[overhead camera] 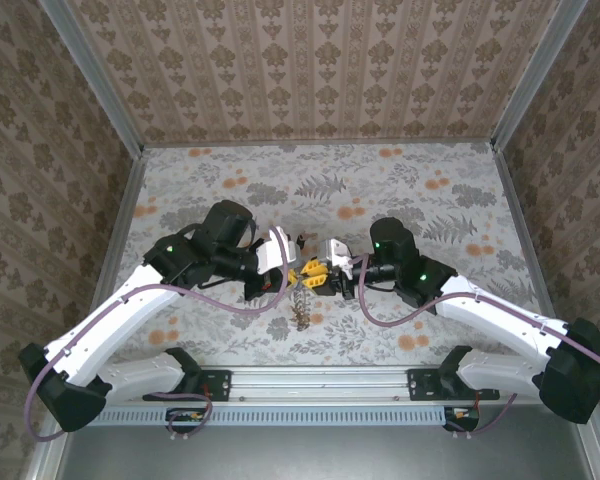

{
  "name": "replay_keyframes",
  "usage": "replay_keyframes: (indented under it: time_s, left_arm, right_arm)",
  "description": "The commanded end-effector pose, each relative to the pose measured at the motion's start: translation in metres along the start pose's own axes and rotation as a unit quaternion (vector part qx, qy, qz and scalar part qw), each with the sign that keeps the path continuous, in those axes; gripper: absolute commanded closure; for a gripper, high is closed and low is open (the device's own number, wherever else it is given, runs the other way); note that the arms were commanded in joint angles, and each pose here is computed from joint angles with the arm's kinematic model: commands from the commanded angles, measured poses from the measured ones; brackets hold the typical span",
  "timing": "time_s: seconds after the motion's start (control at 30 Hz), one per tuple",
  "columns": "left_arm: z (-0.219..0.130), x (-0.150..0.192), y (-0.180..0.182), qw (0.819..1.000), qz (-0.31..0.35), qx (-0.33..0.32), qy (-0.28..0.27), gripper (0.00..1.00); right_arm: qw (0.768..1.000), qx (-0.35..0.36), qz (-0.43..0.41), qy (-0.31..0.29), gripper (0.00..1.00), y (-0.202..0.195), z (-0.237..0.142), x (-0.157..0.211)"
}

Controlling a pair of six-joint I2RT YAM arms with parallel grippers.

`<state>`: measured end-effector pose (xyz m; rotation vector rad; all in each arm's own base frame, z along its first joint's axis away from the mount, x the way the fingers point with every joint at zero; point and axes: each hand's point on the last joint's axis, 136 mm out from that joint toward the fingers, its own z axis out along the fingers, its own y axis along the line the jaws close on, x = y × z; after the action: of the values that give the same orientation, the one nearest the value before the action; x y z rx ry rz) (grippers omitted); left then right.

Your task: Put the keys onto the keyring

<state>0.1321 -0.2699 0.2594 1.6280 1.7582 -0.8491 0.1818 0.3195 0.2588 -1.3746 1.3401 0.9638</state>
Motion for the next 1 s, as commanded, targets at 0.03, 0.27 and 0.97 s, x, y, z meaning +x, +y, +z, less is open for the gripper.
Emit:
replay_keyframes:
  time_s: [0.03,0.27,0.97]
  left_arm:
    - [-0.002,-0.013,-0.003,1.000,0.016,0.013,-0.019,1.00]
    - [-0.007,-0.016,0.002,1.000,0.011,-0.009,-0.025,1.00]
    - [-0.027,-0.028,-0.001,0.993,0.000,-0.034,-0.112,0.66]
  right_arm:
    - [1.000,-0.001,-0.014,-0.006,0.84,0.001,-0.003,-0.011]
    - [1.000,-0.007,-0.005,-0.027,1.00,0.002,-0.001,-0.014]
    - [0.982,-0.018,0.023,-0.186,1.00,0.003,-0.010,-0.060]
